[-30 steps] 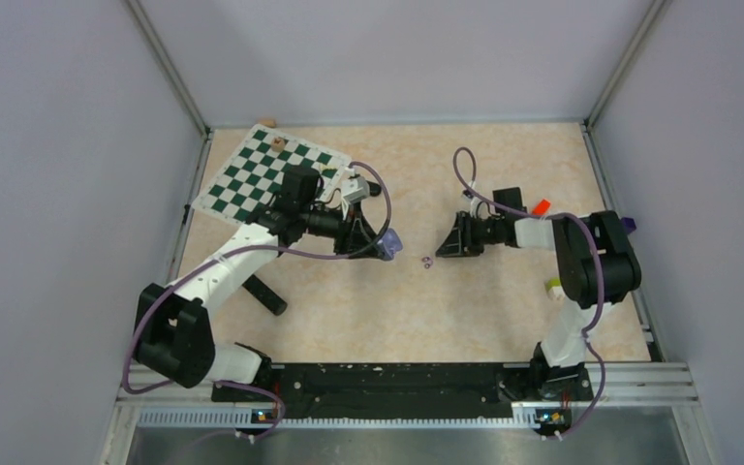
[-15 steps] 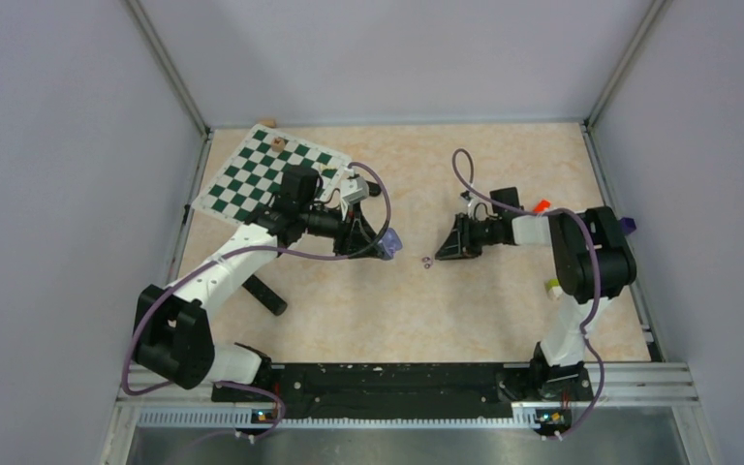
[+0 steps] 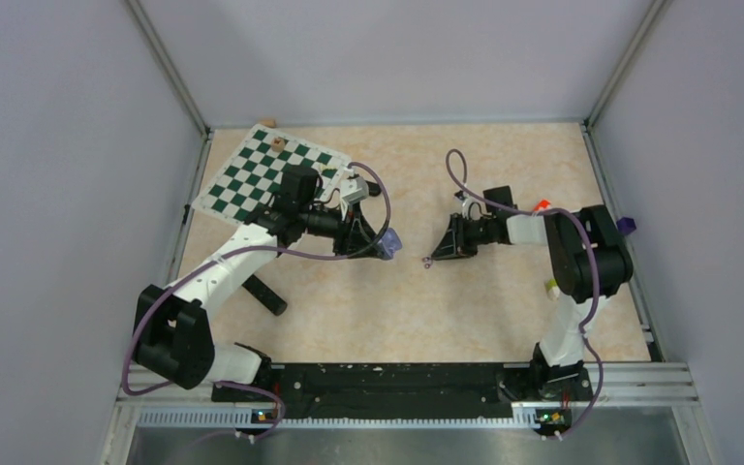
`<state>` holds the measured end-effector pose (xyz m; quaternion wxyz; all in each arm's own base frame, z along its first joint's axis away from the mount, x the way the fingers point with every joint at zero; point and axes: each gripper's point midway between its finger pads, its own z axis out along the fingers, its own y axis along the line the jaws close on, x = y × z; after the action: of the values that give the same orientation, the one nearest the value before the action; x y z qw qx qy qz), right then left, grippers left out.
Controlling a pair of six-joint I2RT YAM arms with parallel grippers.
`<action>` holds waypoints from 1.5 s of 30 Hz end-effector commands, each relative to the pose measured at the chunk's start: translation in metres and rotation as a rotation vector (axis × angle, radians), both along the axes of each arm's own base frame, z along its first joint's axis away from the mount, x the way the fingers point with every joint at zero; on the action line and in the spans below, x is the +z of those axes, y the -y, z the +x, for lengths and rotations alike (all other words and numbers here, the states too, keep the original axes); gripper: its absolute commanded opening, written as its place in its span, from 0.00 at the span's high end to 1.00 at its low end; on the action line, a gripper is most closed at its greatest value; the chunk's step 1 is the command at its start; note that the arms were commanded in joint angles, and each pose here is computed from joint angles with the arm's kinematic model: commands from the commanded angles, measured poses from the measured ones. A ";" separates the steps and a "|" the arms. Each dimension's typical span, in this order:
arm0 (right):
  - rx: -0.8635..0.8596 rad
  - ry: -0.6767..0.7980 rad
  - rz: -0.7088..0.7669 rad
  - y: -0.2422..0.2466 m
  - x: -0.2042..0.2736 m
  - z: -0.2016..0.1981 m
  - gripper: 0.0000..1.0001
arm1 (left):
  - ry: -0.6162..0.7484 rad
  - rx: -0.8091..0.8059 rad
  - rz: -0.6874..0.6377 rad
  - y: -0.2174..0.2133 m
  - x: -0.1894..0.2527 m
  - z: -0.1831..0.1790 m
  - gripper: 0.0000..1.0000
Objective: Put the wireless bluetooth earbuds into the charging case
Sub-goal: Pick up the left earbud from the center of the board.
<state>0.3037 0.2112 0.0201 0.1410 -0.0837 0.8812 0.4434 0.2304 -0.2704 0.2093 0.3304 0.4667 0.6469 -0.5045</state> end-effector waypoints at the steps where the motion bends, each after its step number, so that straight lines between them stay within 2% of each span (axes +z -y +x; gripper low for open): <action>1: -0.024 -0.029 -0.179 0.013 -0.041 -0.003 0.79 | 0.089 -0.011 -0.039 0.000 0.021 0.003 1.00; 11: 0.012 -0.030 -0.213 0.008 -0.048 -0.006 0.78 | 0.093 -0.010 -0.040 0.000 0.023 0.002 1.00; 16: 0.046 -0.028 -0.168 0.000 -0.042 -0.009 0.78 | 0.093 -0.011 -0.040 0.000 0.023 0.002 1.00; 23: 0.131 -0.029 -0.045 -0.020 -0.022 -0.024 0.82 | 0.102 -0.008 -0.041 -0.001 0.025 0.002 1.00; 30: 0.165 -0.008 0.024 -0.029 -0.007 -0.027 0.92 | 0.104 -0.008 -0.042 -0.001 0.026 0.002 1.00; 38: 0.223 0.156 0.114 -0.039 0.037 -0.016 0.94 | 0.094 -0.012 -0.041 -0.001 0.023 0.002 1.00; 45: 0.243 0.437 0.095 -0.037 0.093 0.000 0.94 | 0.055 -0.003 -0.052 0.003 0.019 0.005 1.00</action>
<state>0.2887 0.2433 0.0610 0.1705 -0.1997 0.8363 0.4812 0.2300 -0.2696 0.2135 0.3360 0.4671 0.6449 -0.5030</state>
